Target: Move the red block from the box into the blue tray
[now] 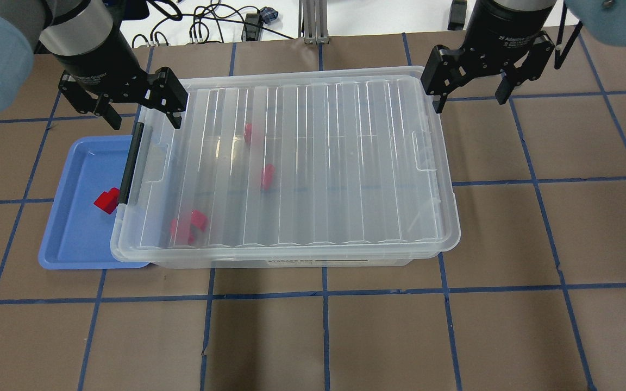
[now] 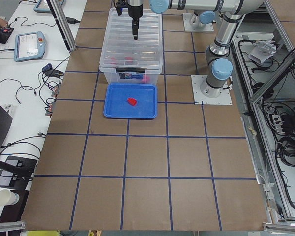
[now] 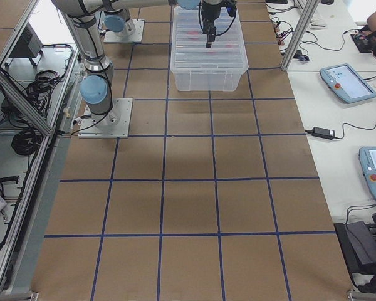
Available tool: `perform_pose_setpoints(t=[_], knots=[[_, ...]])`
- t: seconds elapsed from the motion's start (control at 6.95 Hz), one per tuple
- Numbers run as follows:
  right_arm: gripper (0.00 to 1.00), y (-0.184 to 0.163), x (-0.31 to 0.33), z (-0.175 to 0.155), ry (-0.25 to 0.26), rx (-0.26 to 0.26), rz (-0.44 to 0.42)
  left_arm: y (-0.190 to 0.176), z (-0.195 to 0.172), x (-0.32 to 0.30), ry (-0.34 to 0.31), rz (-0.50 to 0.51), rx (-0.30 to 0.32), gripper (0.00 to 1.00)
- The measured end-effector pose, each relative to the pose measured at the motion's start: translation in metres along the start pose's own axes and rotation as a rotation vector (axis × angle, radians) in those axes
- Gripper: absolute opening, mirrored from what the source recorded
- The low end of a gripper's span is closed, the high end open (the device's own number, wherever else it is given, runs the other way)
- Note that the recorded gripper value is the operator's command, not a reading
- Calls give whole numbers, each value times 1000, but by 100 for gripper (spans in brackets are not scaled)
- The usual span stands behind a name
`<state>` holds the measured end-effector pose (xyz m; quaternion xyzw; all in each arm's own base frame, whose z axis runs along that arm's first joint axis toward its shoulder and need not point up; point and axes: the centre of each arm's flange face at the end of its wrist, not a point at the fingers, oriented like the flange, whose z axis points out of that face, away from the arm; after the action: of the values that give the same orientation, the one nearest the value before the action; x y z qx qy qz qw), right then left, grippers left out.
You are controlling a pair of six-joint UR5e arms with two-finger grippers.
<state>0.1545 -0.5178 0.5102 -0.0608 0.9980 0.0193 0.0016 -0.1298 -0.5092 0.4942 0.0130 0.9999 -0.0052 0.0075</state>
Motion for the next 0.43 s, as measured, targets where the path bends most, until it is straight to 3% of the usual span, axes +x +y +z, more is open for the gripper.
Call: perform_pose_setpoints(t=[0.43], knots=[[100,0,0,2,-2,-3,-1,3,-6,2,0,4,11,100]])
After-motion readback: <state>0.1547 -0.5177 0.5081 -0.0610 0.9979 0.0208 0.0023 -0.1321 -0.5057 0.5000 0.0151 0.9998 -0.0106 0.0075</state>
